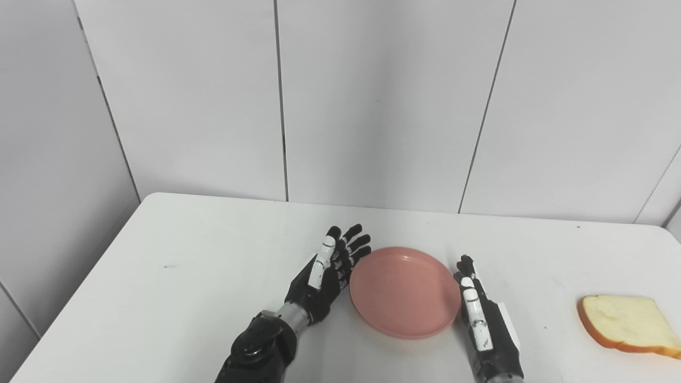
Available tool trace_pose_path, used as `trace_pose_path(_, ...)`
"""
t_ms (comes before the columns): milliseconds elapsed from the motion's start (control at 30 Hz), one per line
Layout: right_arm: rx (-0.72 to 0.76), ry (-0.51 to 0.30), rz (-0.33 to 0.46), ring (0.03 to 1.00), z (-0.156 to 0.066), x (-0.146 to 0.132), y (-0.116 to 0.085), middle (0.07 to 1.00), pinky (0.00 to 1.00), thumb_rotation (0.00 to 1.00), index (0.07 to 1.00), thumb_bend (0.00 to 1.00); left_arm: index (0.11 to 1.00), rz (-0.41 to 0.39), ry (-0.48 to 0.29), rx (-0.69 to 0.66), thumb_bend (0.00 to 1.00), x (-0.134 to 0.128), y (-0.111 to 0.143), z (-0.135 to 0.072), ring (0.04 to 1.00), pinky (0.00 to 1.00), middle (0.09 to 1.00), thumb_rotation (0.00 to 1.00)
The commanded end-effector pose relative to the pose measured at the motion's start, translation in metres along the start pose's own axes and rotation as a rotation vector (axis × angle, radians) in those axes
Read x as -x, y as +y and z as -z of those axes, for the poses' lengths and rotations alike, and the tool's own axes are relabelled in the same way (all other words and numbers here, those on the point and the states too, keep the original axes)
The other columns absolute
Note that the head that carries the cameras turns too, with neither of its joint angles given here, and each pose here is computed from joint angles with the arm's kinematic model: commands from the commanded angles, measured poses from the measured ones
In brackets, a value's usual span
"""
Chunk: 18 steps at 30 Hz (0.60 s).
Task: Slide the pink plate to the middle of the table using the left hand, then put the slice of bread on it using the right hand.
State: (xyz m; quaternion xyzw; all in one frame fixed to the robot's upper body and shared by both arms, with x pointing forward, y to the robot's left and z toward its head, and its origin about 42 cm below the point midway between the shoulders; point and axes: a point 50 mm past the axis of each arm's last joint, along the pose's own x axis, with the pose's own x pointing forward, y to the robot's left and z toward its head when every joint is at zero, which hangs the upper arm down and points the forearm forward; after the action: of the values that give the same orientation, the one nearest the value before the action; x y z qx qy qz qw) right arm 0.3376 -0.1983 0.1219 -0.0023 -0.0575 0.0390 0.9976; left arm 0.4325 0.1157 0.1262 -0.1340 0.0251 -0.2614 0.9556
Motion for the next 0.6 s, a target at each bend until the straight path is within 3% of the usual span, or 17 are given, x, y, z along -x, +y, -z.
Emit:
trace_pose_path(0, -0.022, 0.044, 0.026, 0.992, 0.021, 0.016, 0.003, 1.0, 1.0, 1.0, 1.0, 0.18, 0.953, -0.011, 0.065, 0.006, 0.71, 0.006, 0.003, 0.012, 0.959, 1.0, 0.96, 1.0)
trace_pose_path(400, -0.039, -0.016, 0.12, 1.0, 0.008, 0.01, -0.018, 1.0, 1.0, 1.0, 1.0, 0.2, 0.945, -0.018, 0.054, 0.002, 0.69, 0.009, 0.013, 0.008, 0.965, 0.99, 0.957, 1.0)
trace_pose_path(567, 0.001, -0.082, 0.142, 0.995, -0.012, 0.005, -0.029, 1.0, 1.0, 1.0, 1.0, 0.23, 0.933, -0.021, 0.048, 0.002, 0.69, 0.012, 0.018, 0.007, 0.965, 0.98, 0.955, 1.0)
